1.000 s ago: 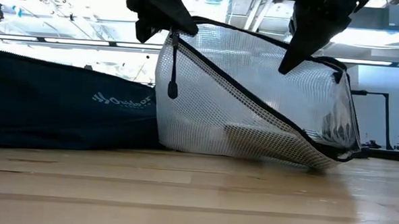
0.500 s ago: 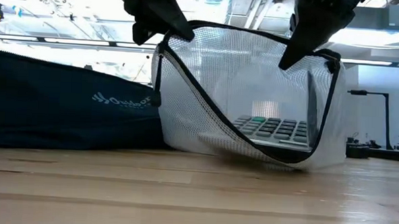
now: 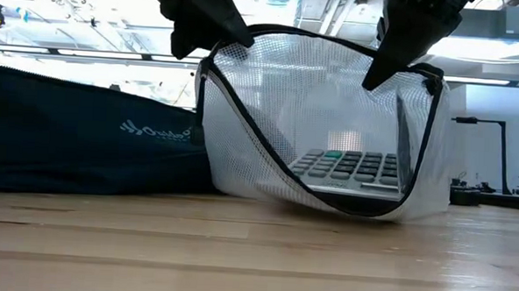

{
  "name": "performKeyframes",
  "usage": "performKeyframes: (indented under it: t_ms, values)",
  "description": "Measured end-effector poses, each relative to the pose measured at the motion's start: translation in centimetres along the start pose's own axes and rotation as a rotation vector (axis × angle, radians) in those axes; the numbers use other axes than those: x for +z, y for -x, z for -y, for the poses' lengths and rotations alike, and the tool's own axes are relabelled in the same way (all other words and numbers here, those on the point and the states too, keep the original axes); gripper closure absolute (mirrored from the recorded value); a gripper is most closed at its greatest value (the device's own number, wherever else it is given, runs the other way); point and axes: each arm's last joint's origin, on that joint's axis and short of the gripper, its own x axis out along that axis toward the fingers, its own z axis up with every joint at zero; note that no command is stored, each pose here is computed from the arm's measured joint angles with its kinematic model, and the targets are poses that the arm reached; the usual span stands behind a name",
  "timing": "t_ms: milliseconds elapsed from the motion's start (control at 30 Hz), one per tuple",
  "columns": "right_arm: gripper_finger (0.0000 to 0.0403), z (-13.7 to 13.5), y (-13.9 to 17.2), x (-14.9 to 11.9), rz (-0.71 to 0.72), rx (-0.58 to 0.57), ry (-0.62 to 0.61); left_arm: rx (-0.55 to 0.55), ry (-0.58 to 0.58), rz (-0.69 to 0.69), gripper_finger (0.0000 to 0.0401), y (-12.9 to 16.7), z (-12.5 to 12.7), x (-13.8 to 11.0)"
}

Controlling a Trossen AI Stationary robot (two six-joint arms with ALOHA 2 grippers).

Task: Unpack backpack
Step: Remove the transparent pack from zip bag

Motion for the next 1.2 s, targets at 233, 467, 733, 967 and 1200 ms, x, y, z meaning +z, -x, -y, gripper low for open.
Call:
performKeyframes:
  t_ms: [233, 467, 733, 967, 1200]
  values:
    - [0.0403, 0.0, 0.0, 0.0, 0.0, 0.0, -0.001, 0.035, 0.039, -0.017, 0.024, -0.1, -0.6, 0.0]
    - [0.0403, 0.1, 0.0, -0.1, -0.014, -0.011, -0.018, 0.115, 0.031, -0.112, 0.0245, 1.4, -1.5, -0.7]
    - [0.0403, 0.3, 0.0, -0.4, -0.042, -0.029, -0.038, 0.129, 0.054, 0.08, 0.0266, 6.7, -1.9, 1.3]
    - [0.0403, 0.5, -0.1, -0.3, -0.035, -0.045, -0.055, 0.07, 0.012, 0.155, 0.0266, 7.7, -1.0, 1.7]
    - [0.0403, 1.6, -0.5, 0.2, -0.009, -0.12, -0.152, -0.079, -0.054, 0.107, 0.0267, 5.5, 1.2, 1.0]
